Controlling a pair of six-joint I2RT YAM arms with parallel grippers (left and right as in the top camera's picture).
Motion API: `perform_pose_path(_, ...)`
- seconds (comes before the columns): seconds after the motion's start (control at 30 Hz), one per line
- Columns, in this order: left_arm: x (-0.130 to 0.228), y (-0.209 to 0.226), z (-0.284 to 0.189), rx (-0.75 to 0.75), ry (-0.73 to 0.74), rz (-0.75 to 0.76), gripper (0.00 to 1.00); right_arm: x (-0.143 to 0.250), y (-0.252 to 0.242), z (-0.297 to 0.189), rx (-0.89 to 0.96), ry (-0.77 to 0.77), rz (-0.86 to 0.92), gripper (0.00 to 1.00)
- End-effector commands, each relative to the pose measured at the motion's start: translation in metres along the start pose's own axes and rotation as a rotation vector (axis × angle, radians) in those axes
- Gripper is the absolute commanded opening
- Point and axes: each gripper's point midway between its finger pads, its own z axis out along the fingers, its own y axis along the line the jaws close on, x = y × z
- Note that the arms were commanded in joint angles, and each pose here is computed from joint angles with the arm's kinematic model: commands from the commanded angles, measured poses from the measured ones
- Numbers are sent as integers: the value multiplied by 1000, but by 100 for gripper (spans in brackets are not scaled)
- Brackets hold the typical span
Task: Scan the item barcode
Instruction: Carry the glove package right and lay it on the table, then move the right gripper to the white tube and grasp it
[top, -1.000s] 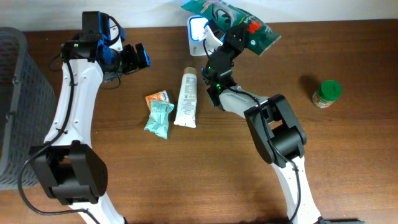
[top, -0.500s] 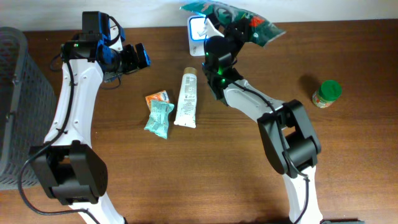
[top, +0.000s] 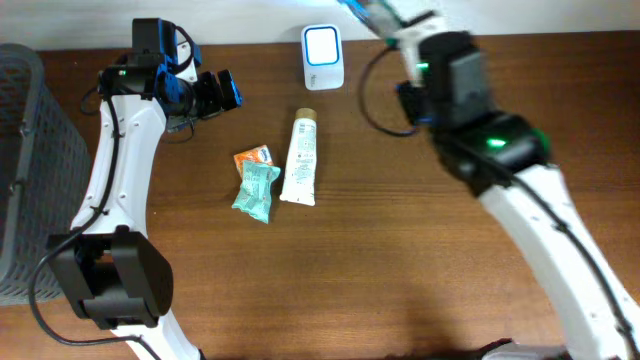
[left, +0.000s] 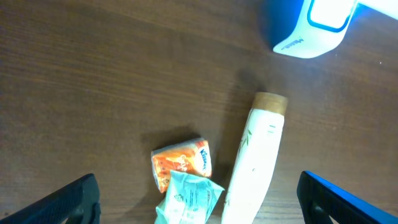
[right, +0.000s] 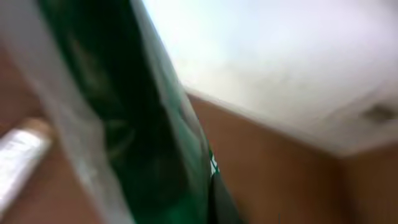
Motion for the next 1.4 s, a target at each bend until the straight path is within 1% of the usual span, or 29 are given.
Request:
perform_pose_path(0.0,0,1,2,0,3,4,99,50,-4,-11,-204,206,416,4)
perform_pose_path(0.07,0,1,2,-1,3,4,99,100,-31,-5,-121,383,519,4)
perform_pose_path(0.13,0,1,2,0,3,4,99,136,-45,5,-72,487,557,4)
perform_pose_path(0.17,0,1,2,-1,3,4,99,168,-52,14,-40,571,583,4)
perform_pose_path(0.2,0,1,2,-1,3,4,99,195,-56,22,-18,643,604,4)
perform_pose_path(0.3,0,1,2,0,3,4,99,258,-56,46,4,791,616,4)
perform_pose_path(0.37,0,1,2,-1,3,4,99,292,-54,57,15,894,638,4)
perform_pose_path(0.43,0,0,2,0,3,4,99,313,-56,62,24,963,657,4)
perform_pose_path(0.47,0,1,2,0,3,4,99,321,-57,63,28,988,667,9)
perform_pose_path(0.53,0,1,2,-1,3,4,99,333,-64,62,44,1026,692,33)
perform_pose_path(0.57,0,1,2,0,3,4,99,335,-71,59,56,1030,712,43)
perform_pose_path(0.67,0,1,2,-1,3,4,99,320,-93,44,78,1049,752,49)
perform_pose_path(0.73,0,1,2,-1,3,4,99,291,-109,31,84,1033,759,51)
perform_pose_path(0.8,0,1,2,-1,3,4,99,261,-120,21,86,994,753,57)
perform_pose_path(0.87,0,1,2,-1,3,4,99,228,-123,14,63,933,744,58)
perform_pose_path(0.97,0,1,2,0,3,4,99,174,-75,28,-185,805,765,57)
perform_pose_path(1.03,0,1,2,-1,3,4,99,146,-36,44,-315,726,719,58)
perform_pose_path(1.07,0,1,2,-1,3,4,99,135,-16,52,-369,692,686,61)
perform_pose_path(1.1,0,1,2,-1,3,4,99,124,12,60,-443,665,653,61)
perform_pose_path(1.13,0,1,2,-1,3,4,99,116,40,69,-513,650,640,58)
perform_pose_path(1.17,0,1,2,-1,3,4,99,114,63,77,-554,648,640,58)
perform_pose_path(1.23,0,1,2,-1,3,4,99,109,119,94,-705,641,601,58)
perform_pose_path(1.27,0,1,2,-1,3,4,99,112,137,102,-732,650,592,56)
perform_pose_path(1.37,0,1,2,0,3,4,99,128,178,123,-774,694,580,55)
